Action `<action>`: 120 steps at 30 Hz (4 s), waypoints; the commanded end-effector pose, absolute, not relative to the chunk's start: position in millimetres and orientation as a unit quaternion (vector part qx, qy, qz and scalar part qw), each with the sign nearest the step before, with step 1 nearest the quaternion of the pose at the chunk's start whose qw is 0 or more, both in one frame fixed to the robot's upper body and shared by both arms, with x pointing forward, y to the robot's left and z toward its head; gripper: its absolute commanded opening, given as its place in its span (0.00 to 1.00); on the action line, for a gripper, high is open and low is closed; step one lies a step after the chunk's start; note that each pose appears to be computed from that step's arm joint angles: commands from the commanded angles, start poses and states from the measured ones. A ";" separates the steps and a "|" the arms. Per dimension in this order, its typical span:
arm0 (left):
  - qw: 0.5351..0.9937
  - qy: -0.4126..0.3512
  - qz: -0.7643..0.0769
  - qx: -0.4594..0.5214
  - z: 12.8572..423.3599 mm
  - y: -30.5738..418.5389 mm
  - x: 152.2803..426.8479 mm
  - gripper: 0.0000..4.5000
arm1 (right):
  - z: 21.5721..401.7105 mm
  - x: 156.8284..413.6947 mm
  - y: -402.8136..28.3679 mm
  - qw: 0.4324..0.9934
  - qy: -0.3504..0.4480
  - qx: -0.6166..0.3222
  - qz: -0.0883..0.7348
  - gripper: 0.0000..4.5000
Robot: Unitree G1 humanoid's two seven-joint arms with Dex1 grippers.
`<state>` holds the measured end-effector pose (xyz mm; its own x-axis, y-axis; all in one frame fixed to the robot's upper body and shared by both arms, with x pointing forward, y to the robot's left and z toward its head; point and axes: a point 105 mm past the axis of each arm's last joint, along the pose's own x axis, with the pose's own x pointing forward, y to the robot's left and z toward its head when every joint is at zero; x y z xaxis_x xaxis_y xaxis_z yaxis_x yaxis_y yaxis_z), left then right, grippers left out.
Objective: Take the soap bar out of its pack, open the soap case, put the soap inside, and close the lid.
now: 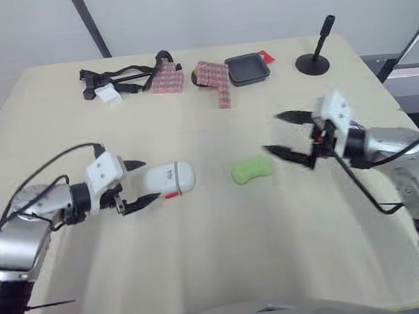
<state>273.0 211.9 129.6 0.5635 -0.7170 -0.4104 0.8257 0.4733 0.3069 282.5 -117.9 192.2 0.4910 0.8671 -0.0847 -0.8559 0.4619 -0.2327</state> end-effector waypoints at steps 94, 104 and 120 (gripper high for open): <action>0.728 0.098 -0.617 0.283 121.5 160.0 294.3 0.77 | 157.4 270.0 -86.7 0.812 0.234 0.180 0.503 1.00; 0.746 0.064 -0.610 0.260 115.6 146.5 252.0 0.77 | 149.1 252.8 -86.0 0.769 0.299 0.254 0.505 1.00; 0.743 0.052 -0.623 0.240 112.8 116.7 243.3 0.77 | 145.6 245.4 -66.5 0.738 0.395 0.252 0.486 1.00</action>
<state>244.5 121.5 104.6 0.2212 -0.8928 -0.3924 0.9575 0.1223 0.2614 244.5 -72.0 133.6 0.2156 0.8953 -0.3898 -0.5048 0.4439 0.7404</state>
